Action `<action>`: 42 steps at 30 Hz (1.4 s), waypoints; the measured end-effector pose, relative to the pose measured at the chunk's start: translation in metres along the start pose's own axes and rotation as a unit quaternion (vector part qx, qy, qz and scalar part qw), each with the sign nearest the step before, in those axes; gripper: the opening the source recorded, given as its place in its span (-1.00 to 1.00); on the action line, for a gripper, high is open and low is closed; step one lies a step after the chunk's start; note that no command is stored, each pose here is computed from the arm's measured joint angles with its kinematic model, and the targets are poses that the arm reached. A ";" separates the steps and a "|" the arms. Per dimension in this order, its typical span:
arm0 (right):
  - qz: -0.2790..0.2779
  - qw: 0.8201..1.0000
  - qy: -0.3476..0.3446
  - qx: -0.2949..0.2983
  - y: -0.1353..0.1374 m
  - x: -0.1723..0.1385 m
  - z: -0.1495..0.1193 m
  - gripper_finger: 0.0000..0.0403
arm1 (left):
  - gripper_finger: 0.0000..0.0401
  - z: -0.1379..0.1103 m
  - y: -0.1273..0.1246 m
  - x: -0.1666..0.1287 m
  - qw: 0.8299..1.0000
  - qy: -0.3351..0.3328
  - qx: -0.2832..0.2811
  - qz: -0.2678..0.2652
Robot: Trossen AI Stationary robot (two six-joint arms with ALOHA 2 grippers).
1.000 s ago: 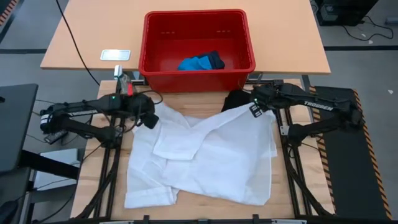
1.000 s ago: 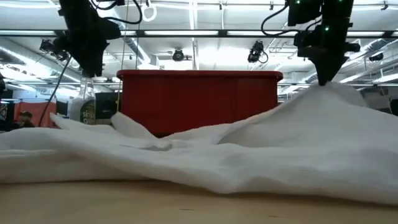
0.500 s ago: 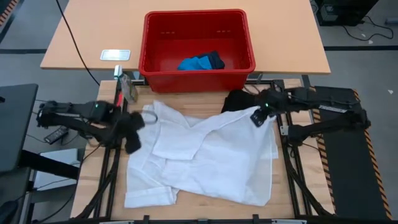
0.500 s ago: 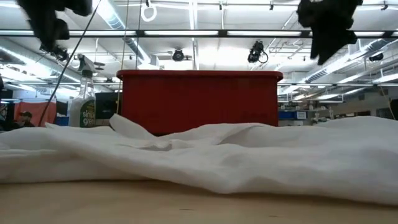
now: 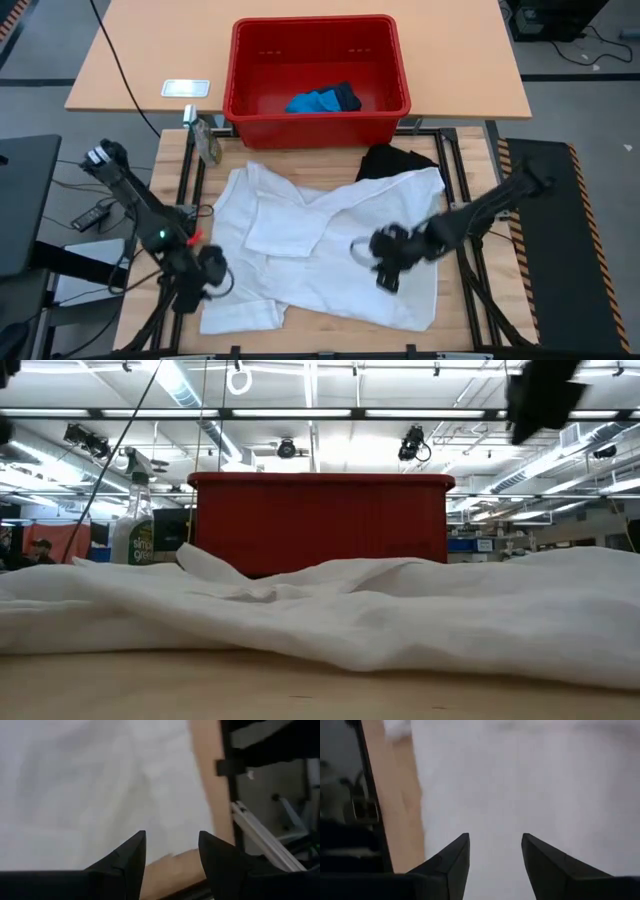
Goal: Fold laundry
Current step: Fold the white polo shirt on the table
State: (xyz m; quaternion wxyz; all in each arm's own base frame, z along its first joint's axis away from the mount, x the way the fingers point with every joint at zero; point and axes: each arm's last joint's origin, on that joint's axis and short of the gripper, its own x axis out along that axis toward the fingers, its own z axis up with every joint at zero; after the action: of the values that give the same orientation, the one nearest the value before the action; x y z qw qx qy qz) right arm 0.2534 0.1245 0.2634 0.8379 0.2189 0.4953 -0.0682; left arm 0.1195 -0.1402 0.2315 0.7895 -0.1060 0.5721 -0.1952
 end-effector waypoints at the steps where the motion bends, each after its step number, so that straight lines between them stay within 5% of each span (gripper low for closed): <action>1: -0.003 1.000 0.015 0.010 0.009 0.010 -0.005 -0.08 | -0.07 -0.003 -0.004 0.008 1.000 -0.005 0.002 -0.009; 5: 0.002 0.995 0.091 0.051 0.042 0.041 -0.025 -0.08 | -0.01 -0.008 -0.016 0.034 0.999 -0.033 0.001 -0.038; 11: -0.005 0.990 0.142 0.027 0.084 0.074 -0.050 -0.08 | 0.12 -0.012 -0.026 0.065 0.998 -0.030 0.012 -0.046; 24: -0.069 0.980 0.180 0.053 0.108 0.087 -0.099 -0.08 | 0.17 -0.022 -0.036 0.126 1.000 0.007 -0.004 -0.023; 31: -0.088 0.971 0.215 0.056 0.093 0.098 -0.122 -0.11 | -0.34 -0.023 -0.034 0.136 0.999 0.013 -0.029 -0.004; 36: -0.113 0.964 0.231 0.076 0.081 0.105 -0.129 -0.41 | -0.92 -0.020 -0.037 0.130 0.999 0.014 -0.035 -0.008; 40: -0.097 0.953 0.278 0.076 0.082 0.104 -0.134 -0.87 | -0.97 -0.016 -0.047 0.125 0.998 0.036 -0.027 -0.037; 42: -0.084 0.945 0.310 0.068 0.084 0.101 -0.140 -0.94 | -0.98 -0.013 -0.055 0.120 0.996 0.054 -0.026 -0.059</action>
State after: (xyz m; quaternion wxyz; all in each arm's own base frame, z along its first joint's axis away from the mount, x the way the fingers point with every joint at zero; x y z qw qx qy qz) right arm 0.2198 0.2714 0.1438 0.6175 0.2432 0.7411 -0.1011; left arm 0.1289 -0.2407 0.1450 0.7415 -0.1493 0.6116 -0.2322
